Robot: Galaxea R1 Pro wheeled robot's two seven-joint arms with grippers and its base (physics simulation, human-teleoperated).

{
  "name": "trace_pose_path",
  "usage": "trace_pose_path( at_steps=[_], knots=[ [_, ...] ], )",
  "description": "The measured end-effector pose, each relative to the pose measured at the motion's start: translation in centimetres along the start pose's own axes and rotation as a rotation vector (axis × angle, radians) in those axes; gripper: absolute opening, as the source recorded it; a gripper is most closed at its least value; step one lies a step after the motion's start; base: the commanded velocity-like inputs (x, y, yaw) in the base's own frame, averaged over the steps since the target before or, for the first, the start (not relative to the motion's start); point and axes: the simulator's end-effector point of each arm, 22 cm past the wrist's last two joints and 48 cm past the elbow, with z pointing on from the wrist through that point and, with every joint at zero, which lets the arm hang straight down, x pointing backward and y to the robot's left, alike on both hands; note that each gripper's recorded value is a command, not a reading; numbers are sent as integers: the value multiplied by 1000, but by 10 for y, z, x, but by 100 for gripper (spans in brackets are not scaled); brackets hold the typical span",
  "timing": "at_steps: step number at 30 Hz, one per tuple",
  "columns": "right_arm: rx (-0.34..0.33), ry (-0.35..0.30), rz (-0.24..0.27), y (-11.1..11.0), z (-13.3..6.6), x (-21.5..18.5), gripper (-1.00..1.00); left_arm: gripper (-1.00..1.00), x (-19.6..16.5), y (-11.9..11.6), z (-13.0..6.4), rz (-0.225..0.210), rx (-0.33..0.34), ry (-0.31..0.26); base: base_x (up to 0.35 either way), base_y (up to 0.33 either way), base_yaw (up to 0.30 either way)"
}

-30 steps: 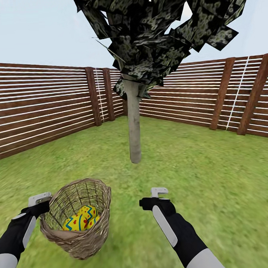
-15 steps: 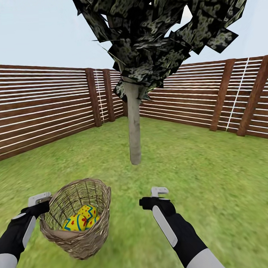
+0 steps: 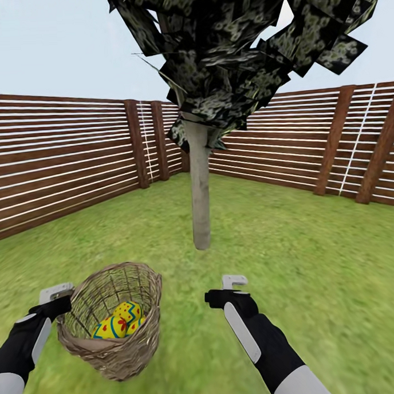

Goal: Take the three Easter eggs out of the wicker basket on the lawn in the garden, then place them on the lawn next to a single tree (choose any tree) so that all three eggs are next to the same tree and none are left in the basket.

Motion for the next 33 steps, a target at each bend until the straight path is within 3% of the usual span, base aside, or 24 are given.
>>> trace_pose_path(
  at_steps=[4, 7, 33],
  knots=[
    [-1, 0, -3, 1, 0, 0, 100, -100, 0, 1, 0, 2, -1, 0, 316, 180, 0],
    [-13, -2, -36, 11, -1, 3, 100, -100, -1, 1, 0, 2, -2, -1, 306, 197, 0],
    [-10, 4, -36, 10, 0, 5, 100, -100, -1, 1, 0, 4, -2, -1, 307, 168, 0]
  ],
)
